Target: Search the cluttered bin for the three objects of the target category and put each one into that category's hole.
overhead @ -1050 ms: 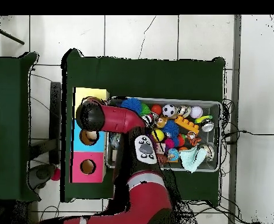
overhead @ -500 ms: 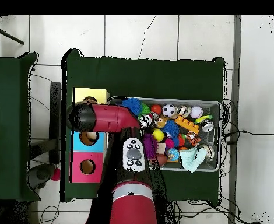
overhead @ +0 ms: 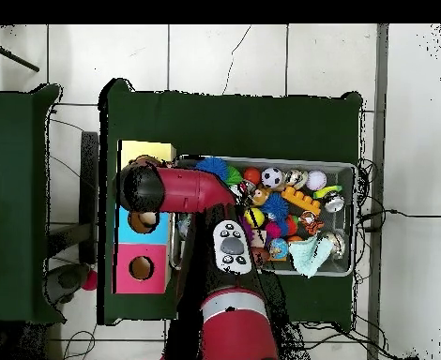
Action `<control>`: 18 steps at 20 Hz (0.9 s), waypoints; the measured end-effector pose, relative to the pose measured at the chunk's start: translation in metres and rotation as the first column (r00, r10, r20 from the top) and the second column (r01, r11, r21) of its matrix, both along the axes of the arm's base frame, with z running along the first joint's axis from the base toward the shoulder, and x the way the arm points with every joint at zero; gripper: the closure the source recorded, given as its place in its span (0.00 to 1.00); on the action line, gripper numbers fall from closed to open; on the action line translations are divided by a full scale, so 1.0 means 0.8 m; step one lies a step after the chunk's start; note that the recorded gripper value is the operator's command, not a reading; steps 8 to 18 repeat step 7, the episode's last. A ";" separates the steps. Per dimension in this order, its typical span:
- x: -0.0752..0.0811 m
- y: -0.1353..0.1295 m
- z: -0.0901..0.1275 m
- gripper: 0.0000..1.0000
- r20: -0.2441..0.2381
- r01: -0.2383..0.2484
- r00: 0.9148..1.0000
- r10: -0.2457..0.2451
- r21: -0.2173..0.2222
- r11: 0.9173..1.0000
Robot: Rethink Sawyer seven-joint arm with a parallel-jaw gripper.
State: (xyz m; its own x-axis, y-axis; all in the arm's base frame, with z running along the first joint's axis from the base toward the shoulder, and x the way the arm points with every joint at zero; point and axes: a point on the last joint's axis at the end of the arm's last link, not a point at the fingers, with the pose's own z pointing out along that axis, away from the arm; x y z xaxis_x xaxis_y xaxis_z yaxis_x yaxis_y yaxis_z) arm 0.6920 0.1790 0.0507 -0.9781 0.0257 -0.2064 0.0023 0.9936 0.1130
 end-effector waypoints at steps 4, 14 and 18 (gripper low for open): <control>-0.004 0.003 -0.007 1.00 0.021 -0.033 0.999 0.034 -0.016 0.999; -0.006 0.004 -0.006 1.00 0.030 -0.053 0.998 0.054 -0.026 0.998; -0.006 0.004 -0.006 1.00 0.030 -0.053 0.998 0.054 -0.026 0.998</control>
